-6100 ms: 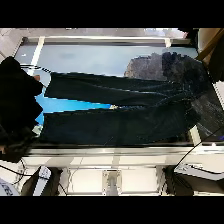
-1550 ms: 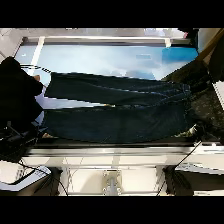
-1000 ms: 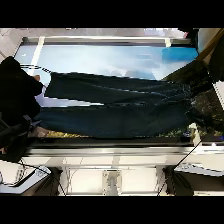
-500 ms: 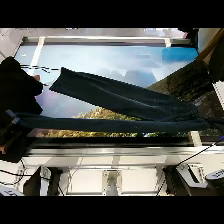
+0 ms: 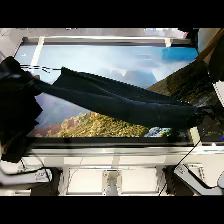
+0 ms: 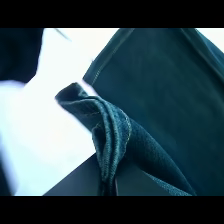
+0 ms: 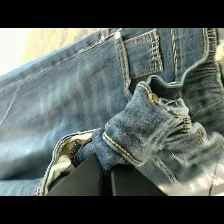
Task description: Fold the clothes and pants, and hang the long-sleeved shirts on hangers.
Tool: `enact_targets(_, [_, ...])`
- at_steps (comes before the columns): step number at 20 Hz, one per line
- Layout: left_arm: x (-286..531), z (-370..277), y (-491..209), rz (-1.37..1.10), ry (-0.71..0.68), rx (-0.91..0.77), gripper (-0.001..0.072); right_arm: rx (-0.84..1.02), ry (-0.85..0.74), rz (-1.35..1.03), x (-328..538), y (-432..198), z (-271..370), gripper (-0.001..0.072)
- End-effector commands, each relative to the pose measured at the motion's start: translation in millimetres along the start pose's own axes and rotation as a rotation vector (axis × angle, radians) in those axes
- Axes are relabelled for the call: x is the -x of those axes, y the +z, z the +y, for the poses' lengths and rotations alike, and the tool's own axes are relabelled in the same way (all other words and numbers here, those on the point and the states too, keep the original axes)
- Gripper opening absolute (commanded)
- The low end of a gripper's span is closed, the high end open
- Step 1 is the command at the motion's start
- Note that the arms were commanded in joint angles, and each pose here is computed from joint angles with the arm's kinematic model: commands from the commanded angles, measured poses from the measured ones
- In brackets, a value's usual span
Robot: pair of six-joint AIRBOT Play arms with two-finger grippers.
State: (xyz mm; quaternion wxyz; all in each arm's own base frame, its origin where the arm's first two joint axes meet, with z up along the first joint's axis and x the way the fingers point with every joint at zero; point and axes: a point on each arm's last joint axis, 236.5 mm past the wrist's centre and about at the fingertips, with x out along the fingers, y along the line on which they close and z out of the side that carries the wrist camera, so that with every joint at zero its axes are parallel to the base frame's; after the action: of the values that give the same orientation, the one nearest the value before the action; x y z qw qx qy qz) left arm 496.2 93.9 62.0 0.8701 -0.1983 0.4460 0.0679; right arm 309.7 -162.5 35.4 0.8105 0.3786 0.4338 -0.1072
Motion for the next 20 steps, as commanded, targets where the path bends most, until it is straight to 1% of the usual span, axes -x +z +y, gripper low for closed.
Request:
enact_targets(1, [-99,-38,25,0.032,0.044,0.0,0.0016,-0.054,-0.028,0.019,-48,8,-10,0.0041])
enact_targets(3, [-129,-44,36,0.031,0.036,0.039,0.0015,-0.074,-0.049,-0.002,-69,16,-18,0.0041])
enact_targets(5, [-147,-38,27,0.09,0.053,0.049,0.0016,-0.097,-0.061,-0.05,-84,29,-23,0.0041])
enact_targets(8, [-150,-25,22,0.11,0.07,0.073,0.0016,-0.153,-0.083,-0.155,-92,53,-31,0.004])
enact_targets(11, [-151,-28,32,0.067,0.057,0.079,0.0016,-0.23,-0.094,-0.258,-88,75,-37,0.004])
enact_targets(12, [-152,-29,38,0.043,0.052,0.107,0.0016,-0.251,-0.095,-0.283,-87,80,-38,0.004])
enact_targets(15, [-155,-54,55,-0.037,-0.033,0.139,0.0028,-0.256,-0.081,-0.303,-89,84,-30,0.0043])
enact_targets(16, [-154,-65,61,-0.061,-0.066,0.126,0.0047,-0.242,-0.078,-0.312,-91,86,-25,0.0066])
enact_targets(17, [-152,-76,66,-0.085,-0.104,0.098,0.0242,-0.225,-0.075,-0.327,-93,88,-19,0.0222])
enact_targets(18, [-150,-86,71,-0.105,-0.144,0.1,0.0684,-0.208,-0.072,-0.345,-94,92,-12,0.0431])
enact_targets(19, [-146,-93,76,-0.12,-0.177,0.126,0.0713,-0.186,-0.067,-0.353,-92,97,-5,0.0437])
enact_targets(20, [-140,-97,82,-0.139,-0.195,0.139,0.0713,-0.165,-0.065,-0.359,-88,103,-1,0.0437])
